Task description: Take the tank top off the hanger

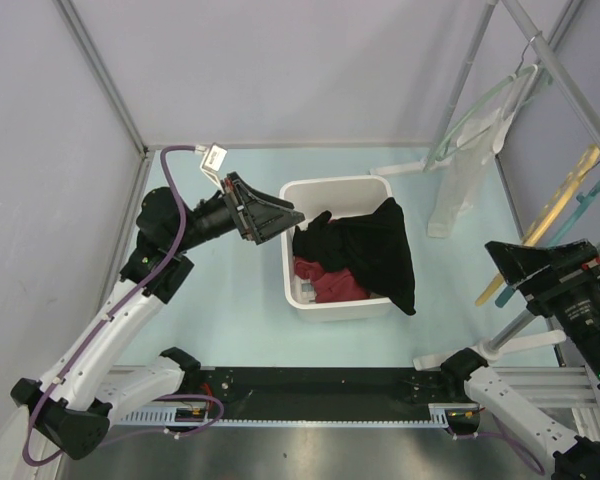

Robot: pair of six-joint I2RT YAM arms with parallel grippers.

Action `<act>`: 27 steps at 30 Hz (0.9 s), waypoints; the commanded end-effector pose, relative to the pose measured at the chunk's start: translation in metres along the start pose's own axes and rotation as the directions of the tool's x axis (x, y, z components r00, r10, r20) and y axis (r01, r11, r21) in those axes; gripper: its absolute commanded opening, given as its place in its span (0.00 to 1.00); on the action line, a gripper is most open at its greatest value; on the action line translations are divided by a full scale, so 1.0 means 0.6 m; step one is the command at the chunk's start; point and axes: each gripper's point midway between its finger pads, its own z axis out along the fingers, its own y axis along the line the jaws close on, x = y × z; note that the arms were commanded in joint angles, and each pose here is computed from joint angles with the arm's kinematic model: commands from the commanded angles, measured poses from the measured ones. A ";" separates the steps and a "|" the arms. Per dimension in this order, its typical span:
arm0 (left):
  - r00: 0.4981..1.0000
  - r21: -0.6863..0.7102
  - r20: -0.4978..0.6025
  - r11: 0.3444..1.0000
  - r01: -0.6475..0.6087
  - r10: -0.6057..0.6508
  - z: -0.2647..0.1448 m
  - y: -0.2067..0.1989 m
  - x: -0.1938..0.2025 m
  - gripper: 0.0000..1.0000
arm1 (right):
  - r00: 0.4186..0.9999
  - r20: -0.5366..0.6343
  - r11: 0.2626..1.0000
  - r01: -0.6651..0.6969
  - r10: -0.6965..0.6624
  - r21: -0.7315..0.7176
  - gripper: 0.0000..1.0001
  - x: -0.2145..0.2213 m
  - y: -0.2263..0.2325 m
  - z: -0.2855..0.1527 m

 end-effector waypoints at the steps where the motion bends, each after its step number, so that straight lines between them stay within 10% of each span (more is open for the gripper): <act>1: 0.999 0.021 -0.009 0.999 -0.034 0.034 -0.001 -0.004 0.003 0.99 | 0.981 0.057 0.983 0.184 -0.185 0.032 1.00 -0.028 -0.010 -0.008; 16: 0.999 0.013 -0.029 1.000 -0.028 0.028 0.004 0.010 0.013 1.00 | 0.803 0.018 0.803 0.595 -0.596 0.040 1.00 -0.060 -0.016 -0.046; 27: 0.999 0.018 -0.029 1.000 -0.021 0.022 0.010 0.015 0.014 0.99 | 0.852 0.155 0.785 0.522 -0.500 -0.334 0.99 -0.041 0.132 -0.067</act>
